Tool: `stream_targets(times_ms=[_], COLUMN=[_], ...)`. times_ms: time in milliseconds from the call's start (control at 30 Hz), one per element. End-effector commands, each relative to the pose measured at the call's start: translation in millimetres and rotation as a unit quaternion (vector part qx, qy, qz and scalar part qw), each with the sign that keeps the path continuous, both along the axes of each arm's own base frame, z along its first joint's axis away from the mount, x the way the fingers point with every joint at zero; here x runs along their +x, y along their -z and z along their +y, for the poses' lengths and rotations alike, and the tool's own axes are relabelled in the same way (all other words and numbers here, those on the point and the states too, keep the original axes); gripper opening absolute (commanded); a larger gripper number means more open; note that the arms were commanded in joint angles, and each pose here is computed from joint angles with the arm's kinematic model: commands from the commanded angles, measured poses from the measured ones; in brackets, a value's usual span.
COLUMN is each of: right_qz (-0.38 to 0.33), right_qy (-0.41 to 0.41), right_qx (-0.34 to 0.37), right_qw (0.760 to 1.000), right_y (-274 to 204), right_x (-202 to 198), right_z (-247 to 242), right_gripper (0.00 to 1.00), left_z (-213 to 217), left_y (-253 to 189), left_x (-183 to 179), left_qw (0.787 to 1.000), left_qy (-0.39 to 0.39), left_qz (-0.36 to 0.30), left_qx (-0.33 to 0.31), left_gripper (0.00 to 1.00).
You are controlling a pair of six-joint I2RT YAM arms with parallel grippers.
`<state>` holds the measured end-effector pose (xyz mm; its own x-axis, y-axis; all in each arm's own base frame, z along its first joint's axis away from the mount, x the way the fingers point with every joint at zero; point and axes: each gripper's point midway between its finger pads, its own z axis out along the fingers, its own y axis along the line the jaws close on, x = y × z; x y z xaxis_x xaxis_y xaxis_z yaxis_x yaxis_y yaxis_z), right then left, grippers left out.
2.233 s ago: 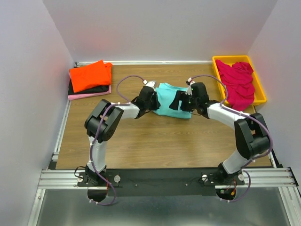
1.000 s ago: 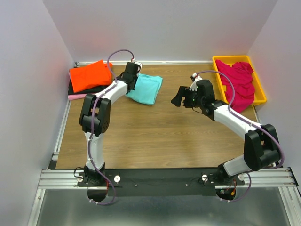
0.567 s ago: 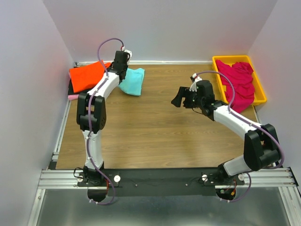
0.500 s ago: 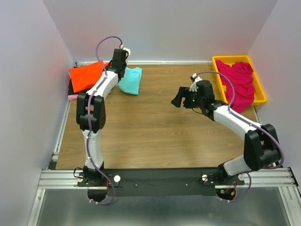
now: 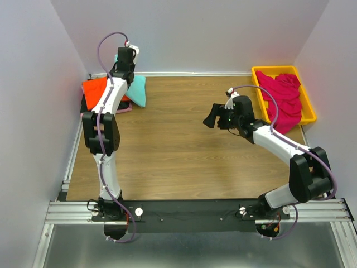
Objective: Fold and stack the t-shirts
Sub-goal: Neatly place the folded tshirt to the corner
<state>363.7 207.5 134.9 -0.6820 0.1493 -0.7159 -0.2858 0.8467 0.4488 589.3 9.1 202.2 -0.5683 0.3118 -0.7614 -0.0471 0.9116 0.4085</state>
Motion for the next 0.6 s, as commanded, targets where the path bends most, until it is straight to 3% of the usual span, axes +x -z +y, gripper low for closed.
stream_targets(times_ms=[0,267,567], right_qz=[0.004,0.004,0.002], right_qy=[0.009,0.008,0.008], right_qx=[-0.012,-0.010,-0.008], right_qw=[1.000,1.000,1.000], right_y=[5.6,5.0,3.1], right_x=[-4.3,-5.4,-6.9], right_z=[-6.2,-6.0,-6.3], right_gripper=[0.88,0.88,0.88], left_z=[16.8,50.1,104.0], left_y=[-14.8,-60.5,-72.2], left_x=[2.0,2.2,3.4], left_qw=[1.000,0.997,0.990], left_qy=[-0.011,-0.032,-0.075], left_qz=[-0.011,-0.066,-0.107], left_qx=[0.000,-0.020,-0.052], left_gripper=[0.00,0.00,0.00])
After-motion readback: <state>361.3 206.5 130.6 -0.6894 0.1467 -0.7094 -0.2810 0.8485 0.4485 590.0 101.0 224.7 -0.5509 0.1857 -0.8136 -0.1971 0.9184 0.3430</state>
